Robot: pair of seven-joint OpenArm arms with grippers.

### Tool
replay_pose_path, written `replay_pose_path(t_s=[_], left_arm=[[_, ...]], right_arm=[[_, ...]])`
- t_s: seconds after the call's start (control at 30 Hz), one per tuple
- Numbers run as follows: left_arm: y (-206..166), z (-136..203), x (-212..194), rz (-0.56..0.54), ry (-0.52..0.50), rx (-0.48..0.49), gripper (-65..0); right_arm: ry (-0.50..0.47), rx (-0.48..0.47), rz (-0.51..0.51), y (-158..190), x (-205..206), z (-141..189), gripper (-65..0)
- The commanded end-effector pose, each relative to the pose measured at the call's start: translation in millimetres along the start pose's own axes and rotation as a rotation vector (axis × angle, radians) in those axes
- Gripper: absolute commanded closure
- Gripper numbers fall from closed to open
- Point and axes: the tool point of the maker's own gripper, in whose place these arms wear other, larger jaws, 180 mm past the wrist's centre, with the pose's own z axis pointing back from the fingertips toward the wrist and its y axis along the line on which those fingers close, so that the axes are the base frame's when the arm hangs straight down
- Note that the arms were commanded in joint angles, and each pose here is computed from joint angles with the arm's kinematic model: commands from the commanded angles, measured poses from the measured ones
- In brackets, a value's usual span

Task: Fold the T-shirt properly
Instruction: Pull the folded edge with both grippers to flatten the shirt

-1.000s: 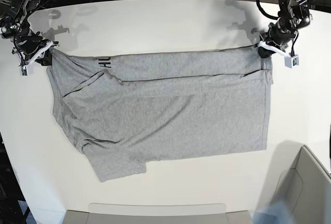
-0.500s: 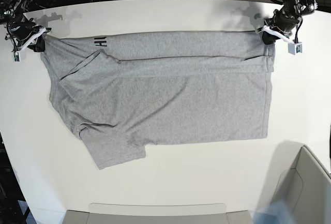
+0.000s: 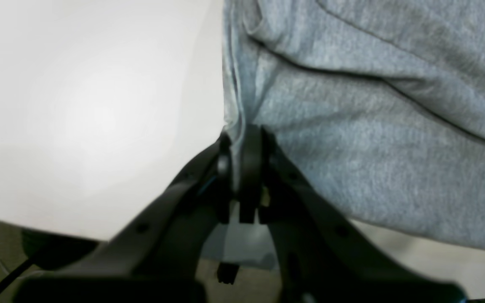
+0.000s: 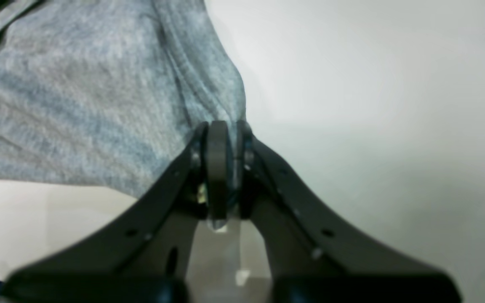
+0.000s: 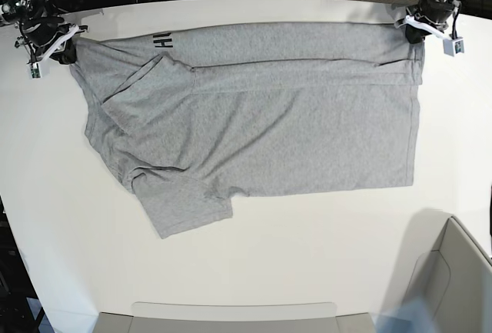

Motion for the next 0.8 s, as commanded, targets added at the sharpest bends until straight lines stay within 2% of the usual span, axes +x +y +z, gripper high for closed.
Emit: replay_pose_path(t_s=[0.0, 0.23, 0.27, 0.3, 0.4, 0.47, 0.57, 0.77], left_arm=[[24, 5, -26, -0.024, 0.114, 0.102, 0.0], [23, 4, -26, -0.024, 0.118, 0.099, 0.0], [23, 4, -26, -0.024, 0.118, 0.099, -1.8], [23, 5, -24, -0.024, 0.114, 0.100, -6.6], [16, 8, -12, -0.044, 0.070, 0.087, -18.0], [4, 12, 2, -0.070, 0.015, 0.066, -21.6], [-2, 19, 9, -0.095, -0.010, 0.056, -21.5], [-4, 20, 11, -0.096, -0.013, 0.056, -21.6]], right_arm=[[0.099, -0.020, 0.041, -5, -20, 3, 0.0], [0.100, -0.057, 0.068, -6, -11, -2, 0.0], [0.094, -0.061, 0.074, -4, -8, -2, 0.0], [0.089, -0.062, 0.077, -2, -6, -2, -0.2], [0.059, -0.064, 0.087, 4, 3, 0, -9.2], [0.048, -0.064, 0.100, 7, 7, 2, -15.6], [0.032, -0.065, 0.097, 10, 12, 2, -21.7], [0.002, -0.082, 0.121, 10, 25, 7, -22.4]])
